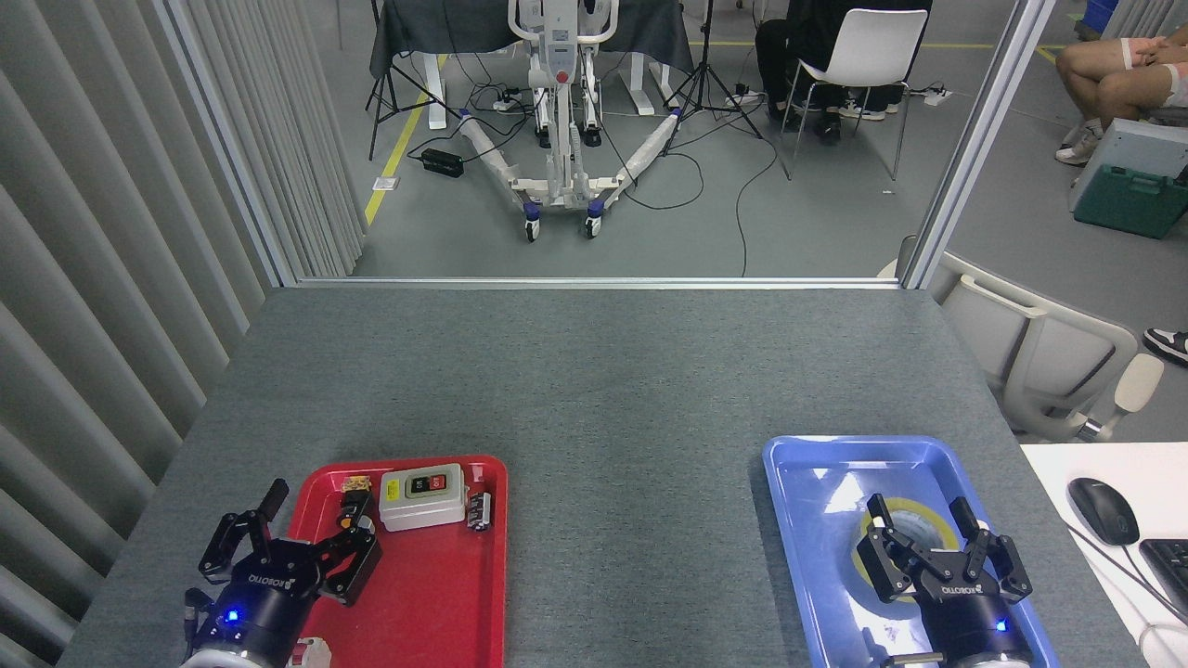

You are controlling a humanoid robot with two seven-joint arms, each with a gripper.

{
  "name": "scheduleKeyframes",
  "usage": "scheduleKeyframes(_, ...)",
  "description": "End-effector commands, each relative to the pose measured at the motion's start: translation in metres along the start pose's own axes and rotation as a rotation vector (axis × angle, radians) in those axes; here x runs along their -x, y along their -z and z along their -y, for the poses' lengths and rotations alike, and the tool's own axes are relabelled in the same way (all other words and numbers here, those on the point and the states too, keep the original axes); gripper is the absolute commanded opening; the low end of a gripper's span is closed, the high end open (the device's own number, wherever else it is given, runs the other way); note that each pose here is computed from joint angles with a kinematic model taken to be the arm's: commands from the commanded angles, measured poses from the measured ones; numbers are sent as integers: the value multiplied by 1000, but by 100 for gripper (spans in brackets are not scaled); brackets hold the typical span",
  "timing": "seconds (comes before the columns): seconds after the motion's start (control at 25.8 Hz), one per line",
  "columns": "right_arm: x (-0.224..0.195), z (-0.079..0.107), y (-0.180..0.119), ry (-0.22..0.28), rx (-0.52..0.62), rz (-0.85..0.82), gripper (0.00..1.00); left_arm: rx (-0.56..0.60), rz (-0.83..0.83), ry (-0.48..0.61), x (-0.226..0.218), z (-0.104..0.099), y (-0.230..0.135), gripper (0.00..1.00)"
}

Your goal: Place and move tape with both arms

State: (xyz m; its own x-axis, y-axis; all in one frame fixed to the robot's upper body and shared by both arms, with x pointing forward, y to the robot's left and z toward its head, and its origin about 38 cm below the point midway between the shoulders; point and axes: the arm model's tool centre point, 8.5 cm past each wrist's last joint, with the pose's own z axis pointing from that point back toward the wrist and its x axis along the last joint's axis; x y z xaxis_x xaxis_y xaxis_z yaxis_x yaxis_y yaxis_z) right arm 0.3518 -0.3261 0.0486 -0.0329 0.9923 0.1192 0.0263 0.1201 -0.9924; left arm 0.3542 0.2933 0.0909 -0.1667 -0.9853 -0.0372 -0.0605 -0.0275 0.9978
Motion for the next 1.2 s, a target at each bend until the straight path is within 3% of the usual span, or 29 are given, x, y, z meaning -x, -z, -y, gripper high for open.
scheduleKeyframes(0.0, -11, 4, -2, -17, 17, -15, 100, -4, 91, -12, -6, 3, -2, 100)
scheduleKeyframes(0.12, -12, 3, -2, -30, 14, -12, 100, 14, 88, -11, 0, 11, -3, 100)
scheduleKeyframes(0.23, -16, 3, -5, -23, 14, -1, 100, 11, 107, -12, -1, 10, -3, 100)
scheduleKeyframes(0.43, -21, -1, -6, -4, 12, -3, 100, -19, 140, -103, -3, 7, -2, 100)
scheduleKeyframes(0.66, -21, -3, -9, -1, 5, -2, 100, -9, 130, -108, 0, 11, -3, 100)
scheduleKeyframes(0.81, -21, -4, -9, 0, 4, -1, 100, 28, 104, -143, 8, 25, -4, 100)
scheduleKeyframes(1.16, -21, -4, -9, 0, 4, 0, 100, 22, 112, -137, 6, 19, 2, 100)
